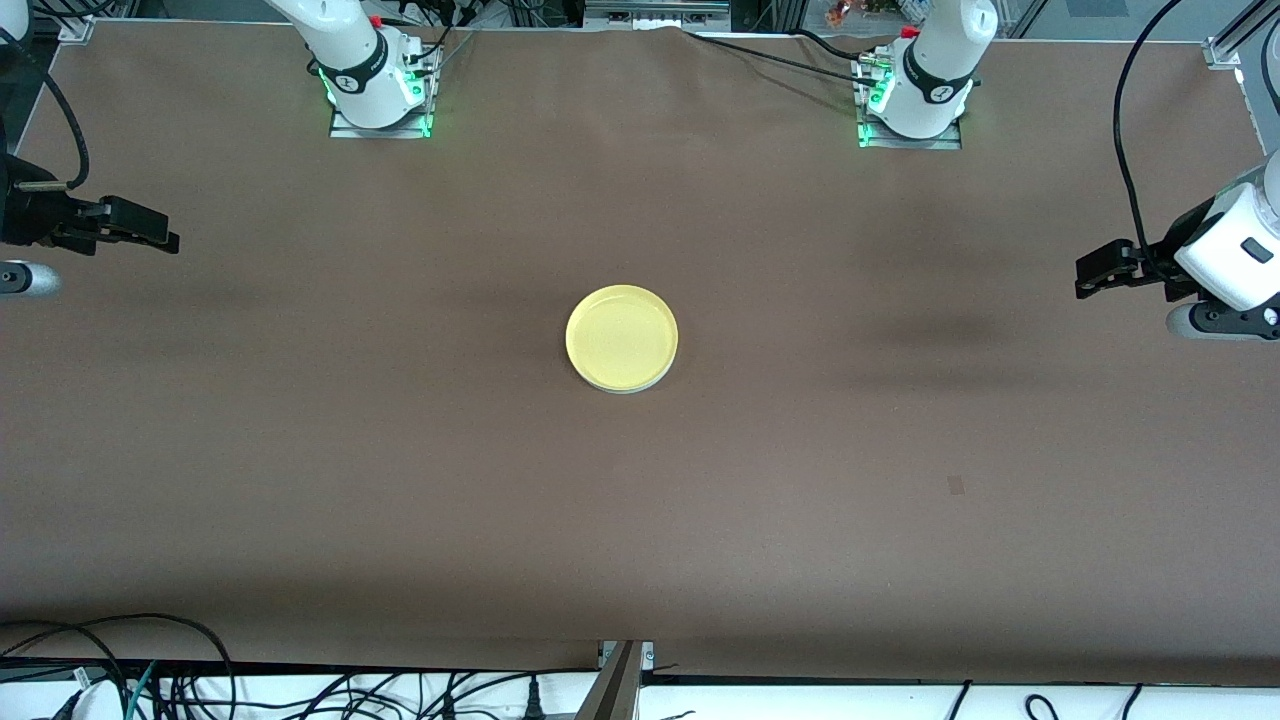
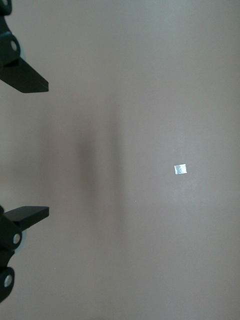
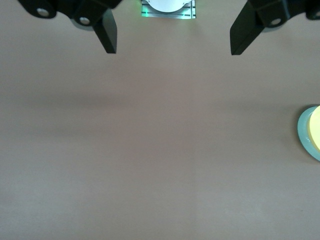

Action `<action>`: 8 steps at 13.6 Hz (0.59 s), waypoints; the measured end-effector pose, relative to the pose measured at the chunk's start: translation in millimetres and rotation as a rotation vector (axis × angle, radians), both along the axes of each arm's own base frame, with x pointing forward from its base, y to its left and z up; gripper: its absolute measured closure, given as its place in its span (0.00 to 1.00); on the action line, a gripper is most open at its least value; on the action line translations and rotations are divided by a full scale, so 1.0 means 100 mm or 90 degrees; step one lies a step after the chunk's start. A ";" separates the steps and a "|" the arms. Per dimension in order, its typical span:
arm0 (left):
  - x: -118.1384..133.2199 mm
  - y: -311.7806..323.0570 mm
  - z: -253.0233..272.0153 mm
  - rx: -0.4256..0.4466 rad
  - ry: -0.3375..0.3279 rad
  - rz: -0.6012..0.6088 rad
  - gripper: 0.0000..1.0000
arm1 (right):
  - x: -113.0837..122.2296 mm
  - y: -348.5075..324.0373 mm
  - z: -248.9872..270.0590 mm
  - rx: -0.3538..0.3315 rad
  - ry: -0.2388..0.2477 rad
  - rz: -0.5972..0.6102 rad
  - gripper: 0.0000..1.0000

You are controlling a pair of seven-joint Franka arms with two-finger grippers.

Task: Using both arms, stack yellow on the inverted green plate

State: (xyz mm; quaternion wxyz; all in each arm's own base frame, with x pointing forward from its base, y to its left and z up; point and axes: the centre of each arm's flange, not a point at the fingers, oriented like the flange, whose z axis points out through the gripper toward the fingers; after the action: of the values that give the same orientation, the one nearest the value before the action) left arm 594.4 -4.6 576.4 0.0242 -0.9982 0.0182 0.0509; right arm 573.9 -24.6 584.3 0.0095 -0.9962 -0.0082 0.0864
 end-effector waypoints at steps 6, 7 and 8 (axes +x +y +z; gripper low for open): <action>0.00 0.00 0.01 0.000 -0.002 0.000 0.00 | -0.03 0.04 0.09 -0.002 -0.010 -0.012 0.00; 0.00 0.00 0.01 0.000 -0.002 0.000 0.00 | -0.04 0.10 0.10 -0.003 -0.011 -0.015 0.00; 0.00 0.00 0.01 0.000 -0.002 0.000 0.00 | -0.04 0.16 0.10 -0.004 -0.012 -0.015 0.00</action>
State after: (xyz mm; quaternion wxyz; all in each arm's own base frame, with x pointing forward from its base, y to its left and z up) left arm 594.6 -4.4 577.6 0.0242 -0.9983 0.0180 0.0492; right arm 570.2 -8.3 594.5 0.0077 -0.9970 0.0034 0.0770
